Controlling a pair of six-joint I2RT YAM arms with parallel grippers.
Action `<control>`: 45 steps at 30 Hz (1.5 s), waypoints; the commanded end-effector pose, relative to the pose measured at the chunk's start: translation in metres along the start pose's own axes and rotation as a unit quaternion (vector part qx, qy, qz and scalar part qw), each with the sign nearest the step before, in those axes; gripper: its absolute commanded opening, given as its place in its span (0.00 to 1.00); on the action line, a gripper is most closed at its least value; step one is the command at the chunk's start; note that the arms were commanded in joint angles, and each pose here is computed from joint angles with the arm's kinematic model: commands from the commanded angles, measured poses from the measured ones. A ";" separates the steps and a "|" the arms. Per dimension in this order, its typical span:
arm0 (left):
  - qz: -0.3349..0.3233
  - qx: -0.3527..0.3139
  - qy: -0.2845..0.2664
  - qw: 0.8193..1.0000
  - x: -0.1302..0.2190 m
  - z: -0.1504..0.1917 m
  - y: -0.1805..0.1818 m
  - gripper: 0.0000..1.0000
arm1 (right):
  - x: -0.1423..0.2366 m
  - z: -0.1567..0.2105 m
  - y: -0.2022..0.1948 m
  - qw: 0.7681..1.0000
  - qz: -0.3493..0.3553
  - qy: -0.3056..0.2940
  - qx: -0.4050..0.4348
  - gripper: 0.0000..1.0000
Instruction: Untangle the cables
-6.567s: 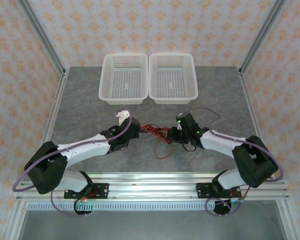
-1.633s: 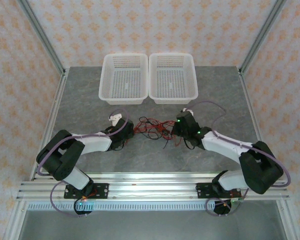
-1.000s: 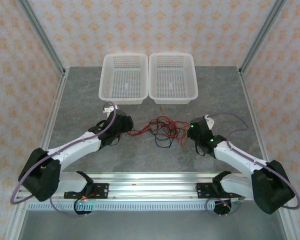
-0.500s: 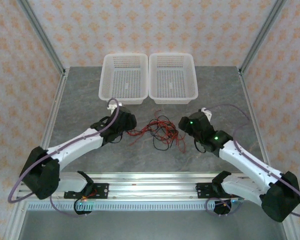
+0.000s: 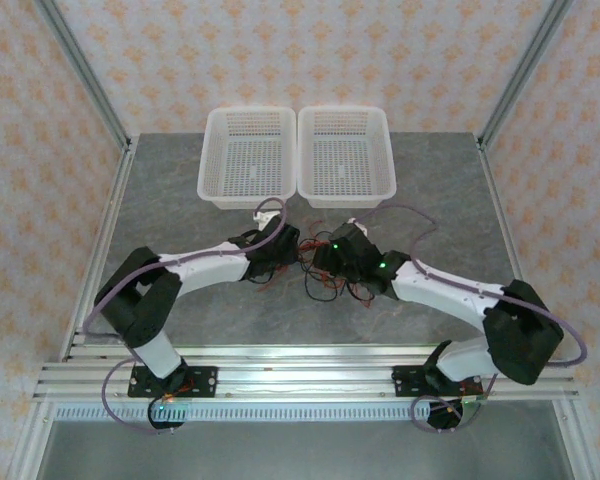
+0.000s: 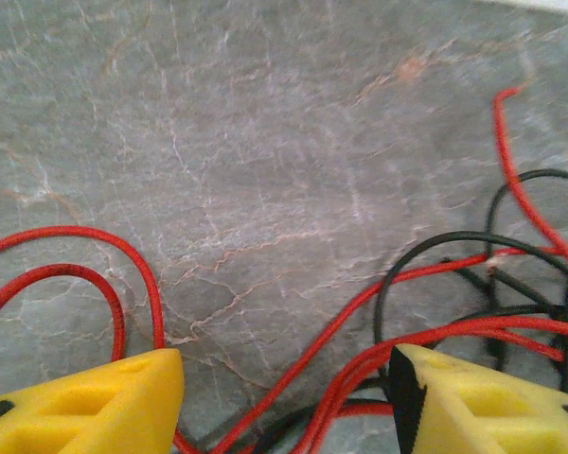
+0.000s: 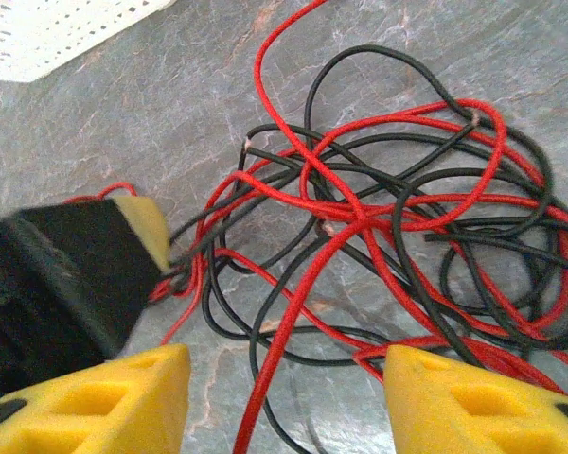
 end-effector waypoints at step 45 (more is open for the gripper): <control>-0.156 0.050 -0.096 0.982 0.045 0.001 0.100 0.62 | 0.032 0.004 -0.120 0.948 0.302 -0.076 -0.073 0.39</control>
Point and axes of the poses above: each hand's point on the last joint's axis, 136 mm out from that joint toward the fingers, its own x axis back along the fingers, its own y axis along the line the jaws close on, z = x × y, the point moved 10 cm from there along x, back along the fingers, and after that the axes turned 12 degrees about x, right-handed, at the moved point
